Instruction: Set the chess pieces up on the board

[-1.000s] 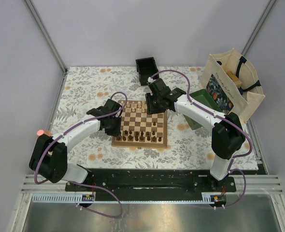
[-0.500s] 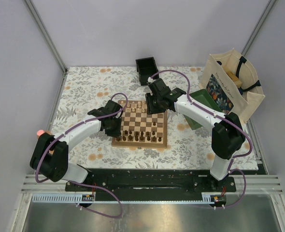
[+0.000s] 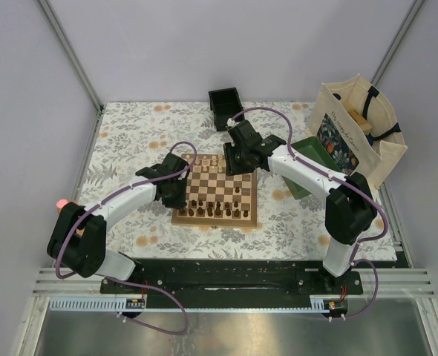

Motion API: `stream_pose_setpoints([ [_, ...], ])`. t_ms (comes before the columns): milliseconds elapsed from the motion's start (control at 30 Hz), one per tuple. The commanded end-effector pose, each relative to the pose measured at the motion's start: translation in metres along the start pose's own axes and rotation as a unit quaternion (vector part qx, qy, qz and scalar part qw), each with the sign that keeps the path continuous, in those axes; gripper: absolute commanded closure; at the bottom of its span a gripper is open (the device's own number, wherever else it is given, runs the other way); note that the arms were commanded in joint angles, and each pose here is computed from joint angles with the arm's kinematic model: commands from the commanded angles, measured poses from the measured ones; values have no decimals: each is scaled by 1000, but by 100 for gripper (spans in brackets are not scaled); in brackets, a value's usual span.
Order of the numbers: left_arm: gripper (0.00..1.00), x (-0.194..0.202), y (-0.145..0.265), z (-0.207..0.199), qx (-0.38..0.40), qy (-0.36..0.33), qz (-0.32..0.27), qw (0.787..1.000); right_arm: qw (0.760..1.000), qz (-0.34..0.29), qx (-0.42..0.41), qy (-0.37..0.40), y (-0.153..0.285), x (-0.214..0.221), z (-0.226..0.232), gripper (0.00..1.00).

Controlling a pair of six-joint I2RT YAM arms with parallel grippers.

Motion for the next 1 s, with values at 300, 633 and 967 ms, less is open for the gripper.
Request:
stream_pose_setpoints([
  [300, 62, -7, 0, -5, 8, 3, -20, 1000, 1000, -22, -6, -4, 6, -14, 0, 55],
  [633, 48, -10, 24, 0, 6, 5, -51, 999, 1000, -19, -1, -3, 5, -13, -3, 54],
  [967, 20, -40, 55, 3, -10, 6, -145, 989, 999, 45, 9, 9, -14, 13, -8, 51],
])
Point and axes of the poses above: each gripper's point midway between its finger pads, its own y axis back along the fingers, its own z axis along the line the jaws close on, x = y × z, the point moved 4 cm from there along y, back along the fingers, and after that the axes turned 15 degrees about y, right-handed, at the moved point
